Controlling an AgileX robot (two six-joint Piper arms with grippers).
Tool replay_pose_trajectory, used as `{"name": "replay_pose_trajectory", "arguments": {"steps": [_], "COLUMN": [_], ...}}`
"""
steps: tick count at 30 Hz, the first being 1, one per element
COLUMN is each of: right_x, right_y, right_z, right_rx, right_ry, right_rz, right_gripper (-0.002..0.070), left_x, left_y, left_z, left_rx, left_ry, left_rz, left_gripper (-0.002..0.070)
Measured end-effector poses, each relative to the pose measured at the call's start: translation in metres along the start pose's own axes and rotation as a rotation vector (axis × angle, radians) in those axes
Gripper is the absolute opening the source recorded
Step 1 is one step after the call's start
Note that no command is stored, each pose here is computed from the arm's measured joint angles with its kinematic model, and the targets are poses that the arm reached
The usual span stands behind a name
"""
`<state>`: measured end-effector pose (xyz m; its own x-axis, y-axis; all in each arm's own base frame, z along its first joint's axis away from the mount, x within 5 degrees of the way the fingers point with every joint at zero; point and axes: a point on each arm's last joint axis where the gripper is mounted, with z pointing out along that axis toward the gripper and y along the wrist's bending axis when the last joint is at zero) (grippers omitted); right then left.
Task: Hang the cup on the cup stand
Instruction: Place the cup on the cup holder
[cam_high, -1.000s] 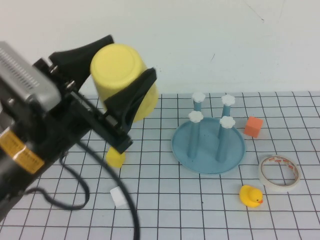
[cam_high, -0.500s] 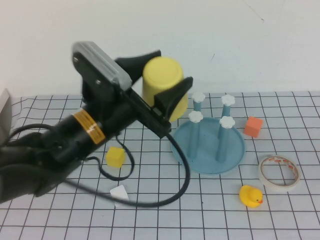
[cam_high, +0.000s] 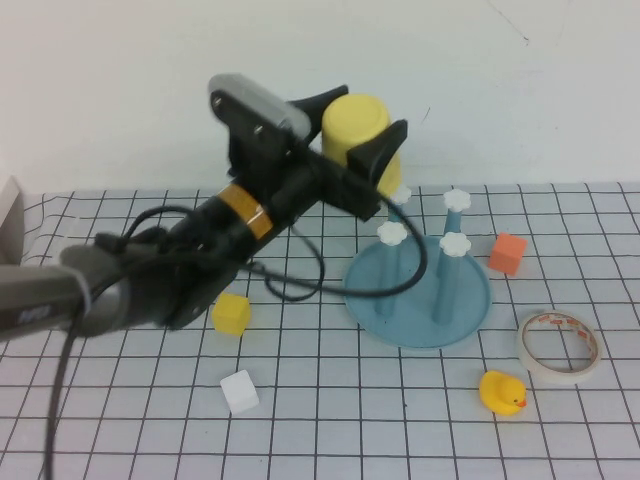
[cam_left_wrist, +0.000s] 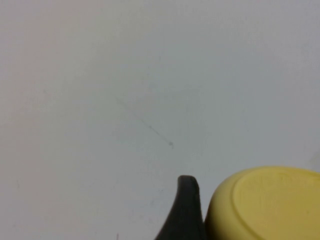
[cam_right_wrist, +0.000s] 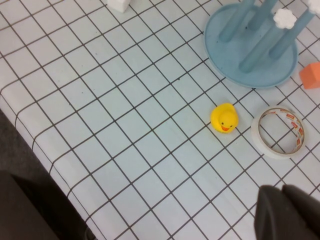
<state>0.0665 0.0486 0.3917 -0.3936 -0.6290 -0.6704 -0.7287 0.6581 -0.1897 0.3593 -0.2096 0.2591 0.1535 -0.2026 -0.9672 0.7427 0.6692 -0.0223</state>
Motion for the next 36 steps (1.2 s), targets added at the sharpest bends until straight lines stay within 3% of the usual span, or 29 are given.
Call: {"name": "replay_pose_trajectory", "arguments": {"steps": [6, 11, 21, 33, 36], "right_x": [0.000, 0.000, 0.000, 0.000, 0.000], "right_y": [0.000, 0.000, 0.000, 0.000, 0.000], "right_z": [0.000, 0.000, 0.000, 0.000, 0.000], "right_rx": [0.000, 0.000, 0.000, 0.000, 0.000], "right_ry": [-0.001, -0.001, -0.001, -0.001, -0.001], "right_rz": [0.000, 0.000, 0.000, 0.000, 0.000], "right_gripper": [0.0001, 0.0001, 0.0001, 0.0001, 0.0001], "left_x": [0.009, 0.029, 0.094, 0.106, 0.106], "left_y": [0.013, 0.023, 0.036, 0.026, 0.024], "left_z": [0.034, 0.058, 0.075, 0.077, 0.077], "left_rx": [-0.044, -0.047, -0.091, -0.084, -0.077], "left_ry": [0.075, 0.069, 0.237, 0.320, 0.329], "left_rz": [0.020, -0.036, -0.054, -0.030, -0.045], "left_gripper": [0.0545, 0.0545, 0.0545, 0.0545, 0.0580]}}
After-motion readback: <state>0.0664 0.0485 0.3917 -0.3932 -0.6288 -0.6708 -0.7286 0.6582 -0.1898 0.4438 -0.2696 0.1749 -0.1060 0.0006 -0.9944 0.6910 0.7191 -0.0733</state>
